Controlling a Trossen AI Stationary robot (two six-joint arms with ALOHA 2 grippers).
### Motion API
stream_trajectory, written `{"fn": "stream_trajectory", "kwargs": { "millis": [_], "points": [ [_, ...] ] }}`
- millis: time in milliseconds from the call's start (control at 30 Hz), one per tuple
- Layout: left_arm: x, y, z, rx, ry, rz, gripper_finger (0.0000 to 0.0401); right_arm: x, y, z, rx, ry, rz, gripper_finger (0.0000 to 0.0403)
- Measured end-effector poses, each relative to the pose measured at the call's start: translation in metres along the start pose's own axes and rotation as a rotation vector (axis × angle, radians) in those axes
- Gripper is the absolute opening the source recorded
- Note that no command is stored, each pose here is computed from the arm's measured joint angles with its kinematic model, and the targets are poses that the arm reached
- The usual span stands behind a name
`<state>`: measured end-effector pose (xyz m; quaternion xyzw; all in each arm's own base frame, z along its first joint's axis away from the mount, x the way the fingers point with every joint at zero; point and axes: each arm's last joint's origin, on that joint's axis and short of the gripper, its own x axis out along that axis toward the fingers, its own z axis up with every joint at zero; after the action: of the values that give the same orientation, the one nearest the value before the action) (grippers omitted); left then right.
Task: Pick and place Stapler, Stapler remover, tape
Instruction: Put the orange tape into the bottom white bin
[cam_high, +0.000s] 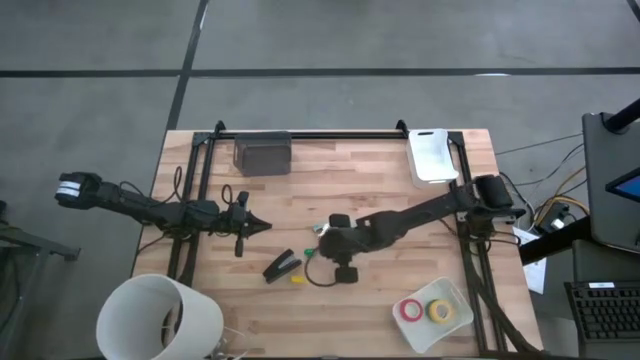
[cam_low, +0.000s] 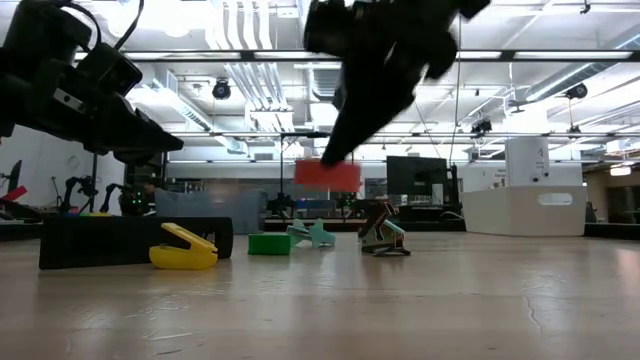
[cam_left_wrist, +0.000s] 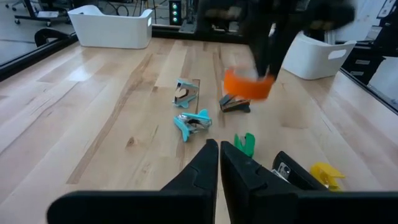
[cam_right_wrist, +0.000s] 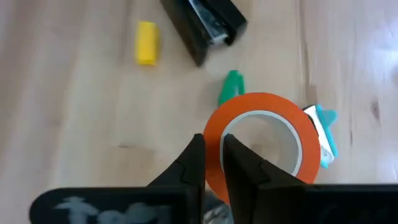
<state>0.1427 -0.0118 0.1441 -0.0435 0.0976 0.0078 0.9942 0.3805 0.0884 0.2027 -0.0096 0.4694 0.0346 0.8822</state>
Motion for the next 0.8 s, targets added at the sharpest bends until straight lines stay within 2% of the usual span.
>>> {"fn": "stream_trajectory", "kwargs": {
  "millis": [267,400,633,800],
  "points": [
    [0.0,0.0,0.0,0.0,0.0,0.0,0.0019,-0.062,0.049,-0.012,0.035,0.019,0.082,0.0033],
    [0.0,0.0,0.0,0.0,0.003,0.0,0.0021,-0.094,0.076,-0.027,0.066,0.029,0.062,0.0033],
    [0.0,0.0,0.0,0.0,0.004,0.001,0.0019,-0.14,0.116,-0.065,0.214,0.058,-0.008,0.0033],
    [0.0,0.0,-0.001,0.001,0.005,0.0,0.0021,-0.159,0.142,-0.09,0.321,0.083,0.017,0.0034]
  ]
}}
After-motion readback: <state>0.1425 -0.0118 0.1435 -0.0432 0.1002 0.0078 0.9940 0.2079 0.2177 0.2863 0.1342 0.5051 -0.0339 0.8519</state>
